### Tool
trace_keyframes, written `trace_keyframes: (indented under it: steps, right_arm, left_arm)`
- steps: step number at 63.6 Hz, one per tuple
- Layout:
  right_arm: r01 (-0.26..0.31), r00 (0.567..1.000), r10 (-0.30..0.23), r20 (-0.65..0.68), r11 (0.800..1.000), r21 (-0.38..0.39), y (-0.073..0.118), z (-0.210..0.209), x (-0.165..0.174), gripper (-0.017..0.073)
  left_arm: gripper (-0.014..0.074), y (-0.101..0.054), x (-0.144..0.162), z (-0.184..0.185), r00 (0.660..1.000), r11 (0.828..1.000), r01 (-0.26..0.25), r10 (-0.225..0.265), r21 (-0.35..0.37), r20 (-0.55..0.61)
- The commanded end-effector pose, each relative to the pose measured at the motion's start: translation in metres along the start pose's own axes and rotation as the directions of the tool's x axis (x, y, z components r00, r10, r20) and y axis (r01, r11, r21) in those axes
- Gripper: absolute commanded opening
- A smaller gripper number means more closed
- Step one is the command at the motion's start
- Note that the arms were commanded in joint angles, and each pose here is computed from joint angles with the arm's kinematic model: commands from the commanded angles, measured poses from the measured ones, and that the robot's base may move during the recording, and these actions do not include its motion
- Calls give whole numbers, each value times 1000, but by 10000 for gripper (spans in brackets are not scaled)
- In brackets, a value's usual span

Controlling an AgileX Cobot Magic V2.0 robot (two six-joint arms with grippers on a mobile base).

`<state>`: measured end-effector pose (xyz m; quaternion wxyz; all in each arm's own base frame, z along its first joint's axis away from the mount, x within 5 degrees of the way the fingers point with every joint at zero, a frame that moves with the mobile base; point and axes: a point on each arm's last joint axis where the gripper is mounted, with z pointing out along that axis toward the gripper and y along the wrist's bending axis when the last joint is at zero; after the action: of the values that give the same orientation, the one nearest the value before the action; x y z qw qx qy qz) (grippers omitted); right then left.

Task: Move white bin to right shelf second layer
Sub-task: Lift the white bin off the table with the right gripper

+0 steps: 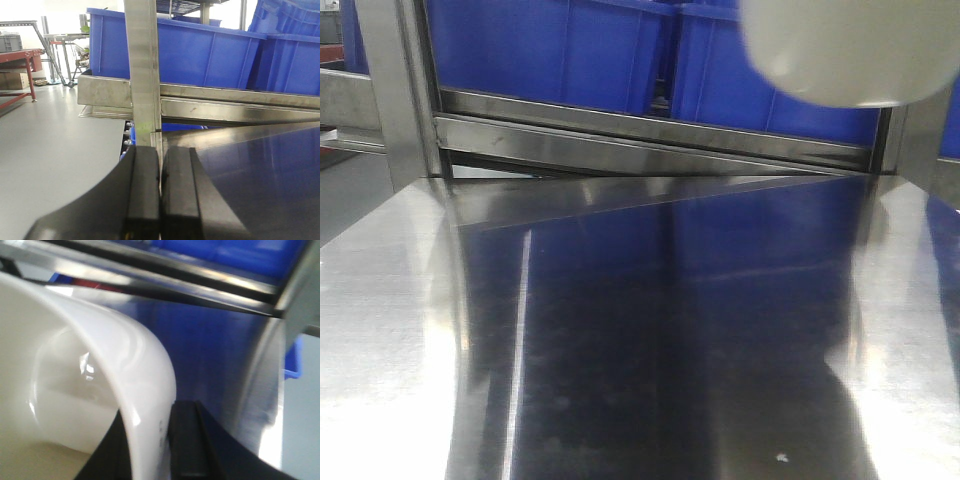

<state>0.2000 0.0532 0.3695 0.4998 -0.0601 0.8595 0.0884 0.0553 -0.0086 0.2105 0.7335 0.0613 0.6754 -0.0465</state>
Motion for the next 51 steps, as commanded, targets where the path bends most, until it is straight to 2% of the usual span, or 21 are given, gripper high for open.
trace_keyframes:
  steps: [1,15,26,51]
  right_arm:
    - [-16,982,9,188,999,34,-12,-31,-1,57]
    - [-68,963,34,269,991,117,-27,-72,42,57]
    - [-80,949,34,313,988,135,-29,-88,64,57]
    - [-79,941,31,336,988,132,-28,-92,68,57]
  left_arm:
    - [85,1,3,-1,998,1000,13,-12,-8,67]
    - [85,1,3,-1,998,1000,13,-12,-8,67]
    - [85,1,3,-1,998,1000,13,-12,-8,67]
    - [85,1,3,-1,998,1000,13,-12,-8,67]
